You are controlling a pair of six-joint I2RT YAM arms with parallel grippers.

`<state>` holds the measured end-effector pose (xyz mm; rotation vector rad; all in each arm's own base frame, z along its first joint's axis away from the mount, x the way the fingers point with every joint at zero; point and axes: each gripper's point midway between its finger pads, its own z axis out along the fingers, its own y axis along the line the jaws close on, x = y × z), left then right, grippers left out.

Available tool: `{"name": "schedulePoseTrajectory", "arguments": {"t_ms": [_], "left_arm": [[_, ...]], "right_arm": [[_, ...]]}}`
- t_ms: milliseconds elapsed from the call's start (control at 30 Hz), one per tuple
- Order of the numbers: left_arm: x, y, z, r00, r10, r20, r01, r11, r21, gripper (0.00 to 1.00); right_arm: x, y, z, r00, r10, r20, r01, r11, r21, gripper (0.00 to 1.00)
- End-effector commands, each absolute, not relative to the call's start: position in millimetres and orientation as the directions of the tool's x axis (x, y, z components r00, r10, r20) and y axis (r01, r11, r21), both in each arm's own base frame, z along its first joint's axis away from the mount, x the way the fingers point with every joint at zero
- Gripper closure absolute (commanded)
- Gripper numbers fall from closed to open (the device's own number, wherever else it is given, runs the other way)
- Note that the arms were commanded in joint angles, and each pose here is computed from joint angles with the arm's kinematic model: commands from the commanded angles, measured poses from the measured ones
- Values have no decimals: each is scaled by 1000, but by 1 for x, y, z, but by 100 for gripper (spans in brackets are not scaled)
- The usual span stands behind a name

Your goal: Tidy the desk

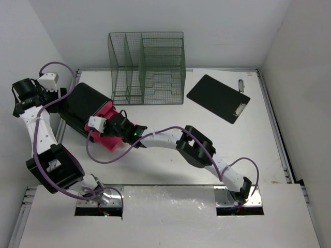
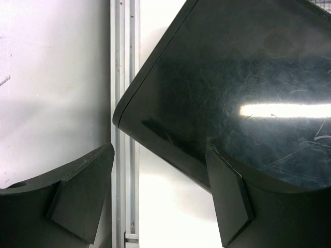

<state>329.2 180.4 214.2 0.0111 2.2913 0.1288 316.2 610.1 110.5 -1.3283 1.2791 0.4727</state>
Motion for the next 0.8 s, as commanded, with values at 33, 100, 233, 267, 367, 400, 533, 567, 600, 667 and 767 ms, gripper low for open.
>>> {"name": "schedulePoseTrajectory", "arguments": {"t_ms": [33, 100, 233, 267, 367, 400, 533, 567, 600, 667, 767], "left_arm": [[333, 183, 225, -618, 86, -781, -18, 992, 124, 30], [333, 182, 223, -617, 90, -782, -12, 992, 124, 30], [334, 183, 221, -619, 97, -779, -10, 991, 131, 30], [333, 183, 222, -619, 98, -780, -11, 991, 133, 30], [333, 182, 220, -618, 100, -780, -4, 991, 130, 30], [333, 182, 218, -619, 101, -779, -2, 992, 130, 30], [334, 183, 212, -627, 94, -773, -4, 992, 124, 30], [334, 183, 210, -629, 94, -772, 0, 993, 121, 30], [334, 182, 209, -630, 93, -771, 2, 993, 119, 30], [334, 183, 205, -637, 86, -766, 1, 994, 110, 30], [335, 182, 203, -640, 79, -764, 4, 995, 99, 30]], "right_arm": [[320, 634, 148, 458, -338, -822, -779, 294, -554, 100], [320, 637, 129, 477, -382, -791, -757, 279, -591, 100], [323, 641, 116, 503, -429, -750, -717, 278, -639, 100], [323, 641, 115, 507, -434, -745, -710, 279, -646, 100], [327, 639, 114, 506, -452, -735, -691, 298, -659, 98], [328, 638, 114, 509, -460, -728, -684, 298, -666, 98], [329, 630, 115, 509, -484, -712, -671, 295, -680, 84], [327, 628, 115, 512, -483, -710, -669, 295, -682, 77], [326, 626, 112, 510, -489, -708, -674, 284, -682, 74], [322, 625, 119, 514, -480, -711, -679, 279, -679, 64], [315, 624, 125, 525, -473, -708, -680, 268, -683, 55]]}}
